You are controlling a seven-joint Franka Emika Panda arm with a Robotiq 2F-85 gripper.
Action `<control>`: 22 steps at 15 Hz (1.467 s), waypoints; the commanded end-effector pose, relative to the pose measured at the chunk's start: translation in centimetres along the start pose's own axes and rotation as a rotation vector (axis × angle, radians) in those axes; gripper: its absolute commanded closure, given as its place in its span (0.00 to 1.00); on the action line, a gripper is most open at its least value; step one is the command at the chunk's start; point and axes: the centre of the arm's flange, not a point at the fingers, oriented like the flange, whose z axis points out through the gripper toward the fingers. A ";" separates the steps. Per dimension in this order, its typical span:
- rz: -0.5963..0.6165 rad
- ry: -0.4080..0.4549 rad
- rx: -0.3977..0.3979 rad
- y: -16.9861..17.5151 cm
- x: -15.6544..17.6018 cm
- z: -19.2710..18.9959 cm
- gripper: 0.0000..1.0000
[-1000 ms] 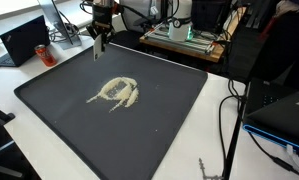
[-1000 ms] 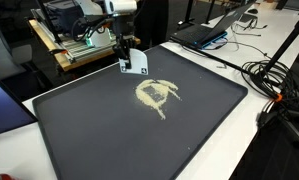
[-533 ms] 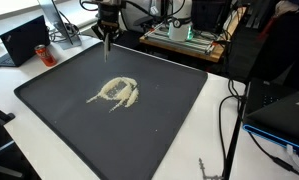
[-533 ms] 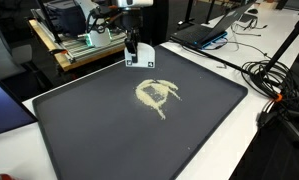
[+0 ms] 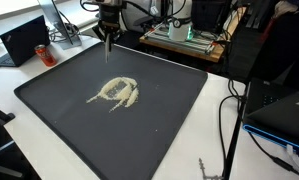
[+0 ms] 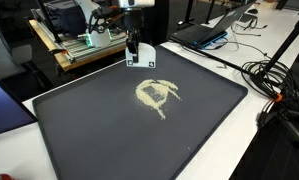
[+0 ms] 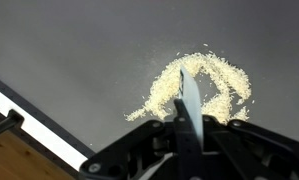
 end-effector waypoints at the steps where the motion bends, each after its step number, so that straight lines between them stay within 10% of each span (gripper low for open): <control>1: -0.069 -0.007 0.041 1.7 0.6 -0.1 0.99; 22: -0.282 -0.110 0.260 5.0 4.5 13.2 0.99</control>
